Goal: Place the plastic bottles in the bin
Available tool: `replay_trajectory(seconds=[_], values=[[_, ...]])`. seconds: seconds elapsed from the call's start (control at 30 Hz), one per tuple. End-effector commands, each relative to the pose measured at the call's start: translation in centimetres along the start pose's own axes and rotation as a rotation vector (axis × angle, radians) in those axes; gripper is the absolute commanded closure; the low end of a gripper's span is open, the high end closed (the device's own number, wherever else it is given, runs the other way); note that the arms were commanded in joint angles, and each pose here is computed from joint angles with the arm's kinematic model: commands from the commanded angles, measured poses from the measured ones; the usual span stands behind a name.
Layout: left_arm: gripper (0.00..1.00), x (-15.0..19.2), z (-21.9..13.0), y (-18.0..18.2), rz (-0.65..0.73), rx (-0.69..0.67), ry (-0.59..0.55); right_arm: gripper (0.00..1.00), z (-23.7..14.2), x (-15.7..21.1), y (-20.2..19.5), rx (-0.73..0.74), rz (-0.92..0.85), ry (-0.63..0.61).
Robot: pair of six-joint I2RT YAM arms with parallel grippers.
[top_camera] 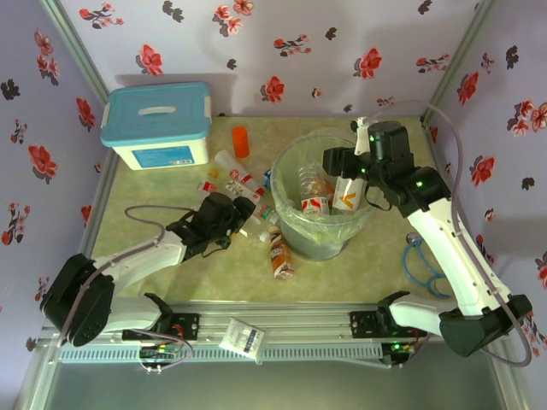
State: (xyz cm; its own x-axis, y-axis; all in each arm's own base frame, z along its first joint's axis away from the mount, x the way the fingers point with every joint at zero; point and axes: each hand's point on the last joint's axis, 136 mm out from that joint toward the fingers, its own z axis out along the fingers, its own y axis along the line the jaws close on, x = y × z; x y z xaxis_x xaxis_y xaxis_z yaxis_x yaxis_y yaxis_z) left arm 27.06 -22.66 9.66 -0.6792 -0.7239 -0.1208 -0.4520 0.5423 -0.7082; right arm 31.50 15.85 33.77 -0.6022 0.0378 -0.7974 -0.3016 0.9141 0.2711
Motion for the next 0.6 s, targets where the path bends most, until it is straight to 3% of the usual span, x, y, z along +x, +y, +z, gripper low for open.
replay_trajectory(seconds=[0.0, 0.47, 0.57], values=[[0.01, -0.8, 0.4, -0.6, -0.115, 0.018, -0.092, 0.28, -0.5, -0.4, -0.7, 0.025, 0.018, -0.035], [0.05, 0.2, 4.2, 2.0, -0.183, -0.049, -0.094, 0.24, -1.1, 0.1, -1.9, 0.066, 0.029, -0.044], [0.12, 0.4, 4.8, 2.1, -0.181, -0.070, -0.088, 0.23, -1.1, 0.0, -2.0, 0.069, 0.031, -0.047]])
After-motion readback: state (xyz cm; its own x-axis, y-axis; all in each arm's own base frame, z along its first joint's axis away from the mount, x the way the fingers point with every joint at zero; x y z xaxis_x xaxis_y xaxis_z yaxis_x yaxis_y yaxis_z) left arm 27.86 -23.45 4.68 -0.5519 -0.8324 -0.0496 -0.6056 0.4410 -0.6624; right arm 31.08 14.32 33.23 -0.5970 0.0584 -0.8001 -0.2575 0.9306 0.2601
